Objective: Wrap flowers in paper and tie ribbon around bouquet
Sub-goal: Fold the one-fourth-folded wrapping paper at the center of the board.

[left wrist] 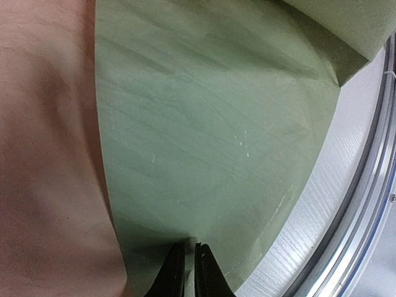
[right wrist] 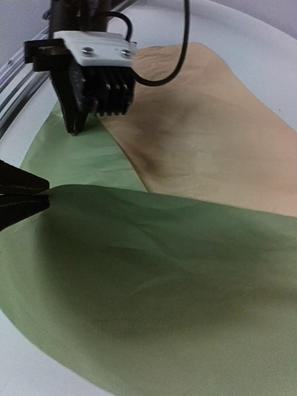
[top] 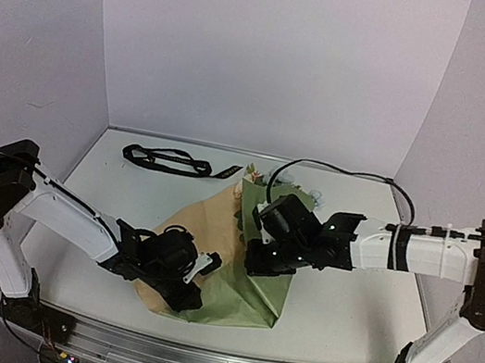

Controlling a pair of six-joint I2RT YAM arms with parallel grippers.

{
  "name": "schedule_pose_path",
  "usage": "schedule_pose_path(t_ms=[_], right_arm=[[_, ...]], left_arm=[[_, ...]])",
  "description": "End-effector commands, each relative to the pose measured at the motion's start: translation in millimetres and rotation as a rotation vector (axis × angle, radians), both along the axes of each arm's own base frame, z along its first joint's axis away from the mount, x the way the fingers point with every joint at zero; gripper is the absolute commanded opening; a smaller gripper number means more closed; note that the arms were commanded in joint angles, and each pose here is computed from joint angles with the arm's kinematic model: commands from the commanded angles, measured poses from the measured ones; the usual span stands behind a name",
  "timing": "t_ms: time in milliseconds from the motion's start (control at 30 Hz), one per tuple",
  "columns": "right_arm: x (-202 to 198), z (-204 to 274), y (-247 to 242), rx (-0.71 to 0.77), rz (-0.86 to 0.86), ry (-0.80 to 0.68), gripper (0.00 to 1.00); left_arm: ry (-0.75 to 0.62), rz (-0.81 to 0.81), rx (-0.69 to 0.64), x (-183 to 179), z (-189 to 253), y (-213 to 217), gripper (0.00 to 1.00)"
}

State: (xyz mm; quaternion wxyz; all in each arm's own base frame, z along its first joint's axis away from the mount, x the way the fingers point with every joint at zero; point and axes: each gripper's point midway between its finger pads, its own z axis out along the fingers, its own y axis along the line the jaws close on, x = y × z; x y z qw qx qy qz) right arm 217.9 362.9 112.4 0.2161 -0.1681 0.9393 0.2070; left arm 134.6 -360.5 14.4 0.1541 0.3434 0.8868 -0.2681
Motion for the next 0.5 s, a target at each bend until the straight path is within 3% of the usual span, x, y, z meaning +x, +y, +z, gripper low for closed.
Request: schedule_pose_path(t_ms=[0,333,467], right_arm=[[11,-3,36,0.157,-0.065,0.093,0.00],[-4,-29,49,0.236,-0.025,0.228,0.00],[-8,-32,51,0.242,-0.004,0.245,0.00]], left_arm=[[-0.047,0.036,-0.055,12,21,-2,0.09],[-0.007,0.103,-0.148,23,67,21,0.17],[0.030,0.208,-0.276,55,105,31,0.32]])
